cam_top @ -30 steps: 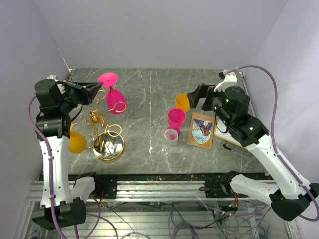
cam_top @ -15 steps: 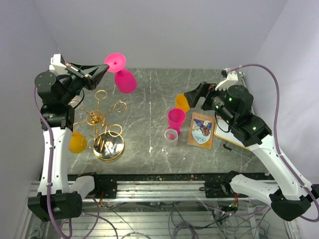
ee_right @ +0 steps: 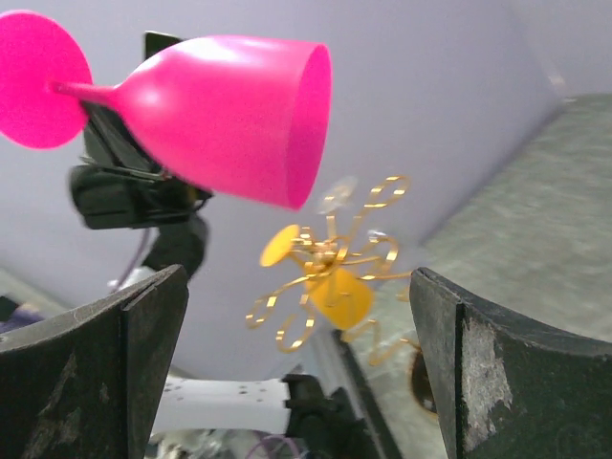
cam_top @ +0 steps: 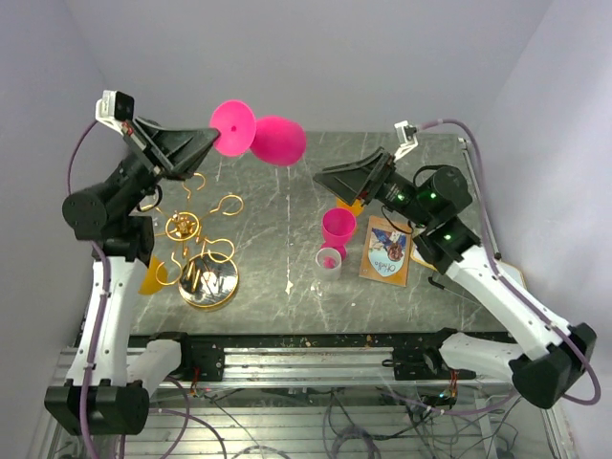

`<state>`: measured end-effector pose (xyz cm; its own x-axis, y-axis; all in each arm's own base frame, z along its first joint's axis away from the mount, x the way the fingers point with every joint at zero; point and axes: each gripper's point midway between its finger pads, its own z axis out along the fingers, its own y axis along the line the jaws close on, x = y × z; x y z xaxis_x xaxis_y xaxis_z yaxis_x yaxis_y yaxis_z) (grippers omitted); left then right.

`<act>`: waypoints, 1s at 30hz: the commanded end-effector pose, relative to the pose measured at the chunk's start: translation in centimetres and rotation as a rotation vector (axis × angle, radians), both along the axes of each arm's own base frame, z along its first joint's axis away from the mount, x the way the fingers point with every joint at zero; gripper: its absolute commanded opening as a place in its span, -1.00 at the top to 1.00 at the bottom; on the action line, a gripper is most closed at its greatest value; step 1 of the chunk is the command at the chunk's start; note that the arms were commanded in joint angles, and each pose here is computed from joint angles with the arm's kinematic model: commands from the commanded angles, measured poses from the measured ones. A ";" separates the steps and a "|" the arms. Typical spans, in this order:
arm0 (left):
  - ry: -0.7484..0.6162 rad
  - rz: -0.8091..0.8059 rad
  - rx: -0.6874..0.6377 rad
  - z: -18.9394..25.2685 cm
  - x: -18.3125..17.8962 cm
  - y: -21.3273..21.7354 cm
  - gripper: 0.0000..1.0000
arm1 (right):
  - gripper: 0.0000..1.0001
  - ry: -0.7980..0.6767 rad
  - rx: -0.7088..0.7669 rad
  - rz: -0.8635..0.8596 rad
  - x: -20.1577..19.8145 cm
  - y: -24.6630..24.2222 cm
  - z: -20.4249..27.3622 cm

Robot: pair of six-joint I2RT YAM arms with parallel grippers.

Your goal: Take the wine glass off the wine glass rack

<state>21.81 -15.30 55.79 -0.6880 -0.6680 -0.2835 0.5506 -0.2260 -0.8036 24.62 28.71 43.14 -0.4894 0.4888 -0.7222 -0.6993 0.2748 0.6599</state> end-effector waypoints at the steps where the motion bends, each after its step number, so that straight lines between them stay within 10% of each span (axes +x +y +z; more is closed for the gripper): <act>1: -0.176 -0.123 -0.053 2.1 -6.5 -0.6 0.86 | -0.98 -0.174 0.274 0.328 -5.6 1.0 6.0; 14: -0.202 -0.274 -0.103 1.7 -9.9 -1.5 0.86 | -0.57 -0.348 0.496 0.567 -11.2 2.4 9.5; 26: -0.168 -0.268 -0.064 0.5 -9.1 -2.2 0.85 | 0.66 -0.381 0.653 0.610 -13.6 -0.2 9.8; 30: -0.124 -0.202 0.024 -0.5 -8.0 -2.9 0.43 | 1.00 -0.400 0.680 0.623 -14.3 -1.0 10.2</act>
<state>13.65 -17.63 56.02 -0.8007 -0.4920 -0.3418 0.5611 -0.4160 -0.7156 12.54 29.95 51.82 -0.5968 0.5602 -0.5744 -0.7948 -0.5107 0.3278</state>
